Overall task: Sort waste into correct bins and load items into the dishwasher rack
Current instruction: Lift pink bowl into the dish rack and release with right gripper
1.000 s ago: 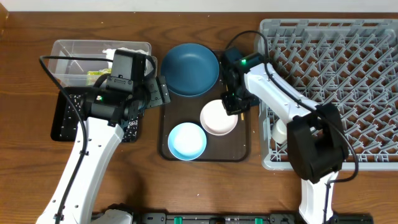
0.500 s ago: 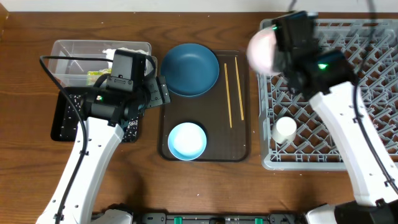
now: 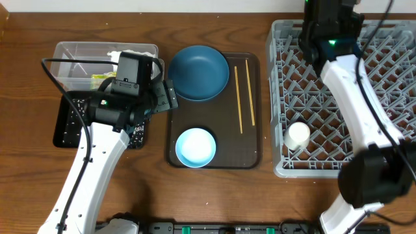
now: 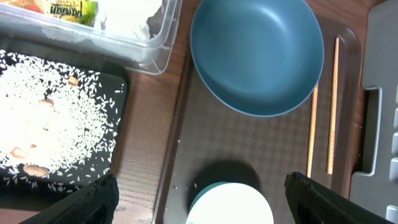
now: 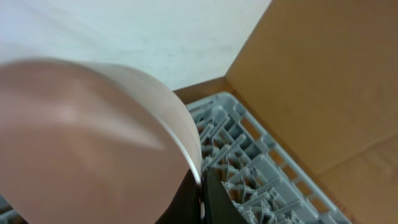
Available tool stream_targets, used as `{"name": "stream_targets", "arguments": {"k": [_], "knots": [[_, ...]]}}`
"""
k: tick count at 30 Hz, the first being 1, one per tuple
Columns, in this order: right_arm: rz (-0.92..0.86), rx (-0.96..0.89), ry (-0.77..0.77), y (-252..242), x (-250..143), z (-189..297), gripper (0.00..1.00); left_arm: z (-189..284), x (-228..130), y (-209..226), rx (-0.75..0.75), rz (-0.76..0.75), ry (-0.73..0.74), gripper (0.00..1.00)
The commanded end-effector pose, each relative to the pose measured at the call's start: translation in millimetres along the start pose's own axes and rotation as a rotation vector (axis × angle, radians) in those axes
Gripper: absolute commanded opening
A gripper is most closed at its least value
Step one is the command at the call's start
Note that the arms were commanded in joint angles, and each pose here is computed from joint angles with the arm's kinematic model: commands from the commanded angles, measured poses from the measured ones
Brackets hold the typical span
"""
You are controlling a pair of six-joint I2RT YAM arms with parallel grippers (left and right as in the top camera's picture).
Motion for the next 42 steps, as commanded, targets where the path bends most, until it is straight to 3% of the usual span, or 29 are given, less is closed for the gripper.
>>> {"name": "stream_targets", "arguments": {"k": [1,13,27,32,37,42], "knots": [[0.201,-0.060,-0.004,8.6,-18.4,-25.7,0.01,0.9,1.0,1.2,0.006,-0.004,-0.002,0.88],[0.468,-0.131,0.088,32.0,-92.4,-62.9,0.01,0.9,1.0,1.2,0.006,-0.004,-0.002,0.88],[0.607,-0.089,0.166,43.5,-122.1,-34.1,0.02,0.9,1.0,1.2,0.006,-0.004,-0.002,0.88],[0.626,-0.056,0.151,56.8,-125.6,-19.0,0.20,0.9,1.0,1.2,0.006,-0.004,-0.002,0.88],[0.653,-0.022,0.139,69.2,-130.3,-2.9,0.52,0.9,1.0,1.2,0.006,-0.004,-0.002,0.88],[0.672,0.005,0.127,78.9,-134.0,10.4,0.68,0.9,1.0,1.2,0.006,-0.004,-0.002,0.88]]}}
Point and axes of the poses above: each gripper's point midway between its finger pads, its own z axis back along the fingers, its own y axis along the line the jaws close on, x = y × z, the point moved 4 cm from there along z, back along the fingers, and after that the axes turned 14 degrees about -z, right-handed, at the moved point
